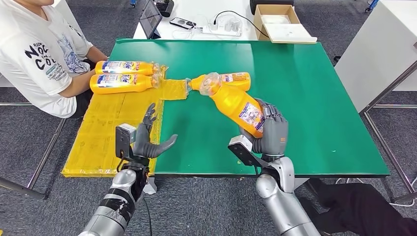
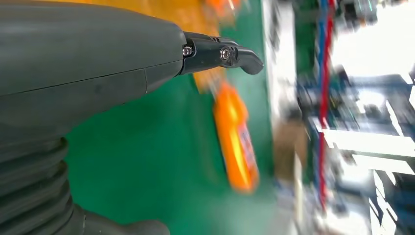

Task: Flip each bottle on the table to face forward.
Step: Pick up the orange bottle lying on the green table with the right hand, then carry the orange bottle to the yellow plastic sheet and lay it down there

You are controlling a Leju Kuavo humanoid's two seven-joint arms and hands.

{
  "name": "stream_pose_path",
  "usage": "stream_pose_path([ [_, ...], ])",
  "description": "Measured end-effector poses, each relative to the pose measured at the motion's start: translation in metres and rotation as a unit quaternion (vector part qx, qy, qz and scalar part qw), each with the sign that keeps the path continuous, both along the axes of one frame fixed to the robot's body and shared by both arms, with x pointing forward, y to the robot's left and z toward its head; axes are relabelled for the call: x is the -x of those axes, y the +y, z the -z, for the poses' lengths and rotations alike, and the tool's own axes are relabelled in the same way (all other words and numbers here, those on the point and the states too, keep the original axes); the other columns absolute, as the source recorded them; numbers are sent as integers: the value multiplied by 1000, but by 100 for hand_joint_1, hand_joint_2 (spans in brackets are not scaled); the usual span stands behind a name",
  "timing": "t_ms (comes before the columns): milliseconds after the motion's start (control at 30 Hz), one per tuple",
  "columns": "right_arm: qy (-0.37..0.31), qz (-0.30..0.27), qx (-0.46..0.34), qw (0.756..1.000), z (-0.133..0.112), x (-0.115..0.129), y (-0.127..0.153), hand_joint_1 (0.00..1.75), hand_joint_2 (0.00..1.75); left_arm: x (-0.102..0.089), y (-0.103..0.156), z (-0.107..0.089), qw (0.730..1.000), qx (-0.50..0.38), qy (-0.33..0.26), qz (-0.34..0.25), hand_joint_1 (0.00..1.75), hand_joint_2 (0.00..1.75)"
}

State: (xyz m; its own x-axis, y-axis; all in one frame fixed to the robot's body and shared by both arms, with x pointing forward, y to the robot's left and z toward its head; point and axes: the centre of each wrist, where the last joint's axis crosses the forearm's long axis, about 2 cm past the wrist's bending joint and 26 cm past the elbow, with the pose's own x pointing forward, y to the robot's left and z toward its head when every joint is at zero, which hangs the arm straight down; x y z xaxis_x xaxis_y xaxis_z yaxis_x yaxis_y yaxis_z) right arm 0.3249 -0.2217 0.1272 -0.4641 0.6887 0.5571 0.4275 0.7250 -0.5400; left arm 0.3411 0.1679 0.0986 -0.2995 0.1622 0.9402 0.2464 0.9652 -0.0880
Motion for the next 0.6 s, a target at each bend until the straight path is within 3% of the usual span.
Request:
stream_pose_path([
  [133, -18, 13, -21, 1000, 3, 4, -5, 175, 175, 5, -17, -12, 997, 37, -8, 64, 0, 175],
  [400, -15, 33, -41, 998, 8, 8, -11, 175, 175, 9, -26, -21, 993, 65, -17, 101, 0, 175],
  [600, -16, 22, -72, 997, 12, 8, -14, 175, 175, 15, -31, -23, 968, 163, 2, 190, 0, 175],
])
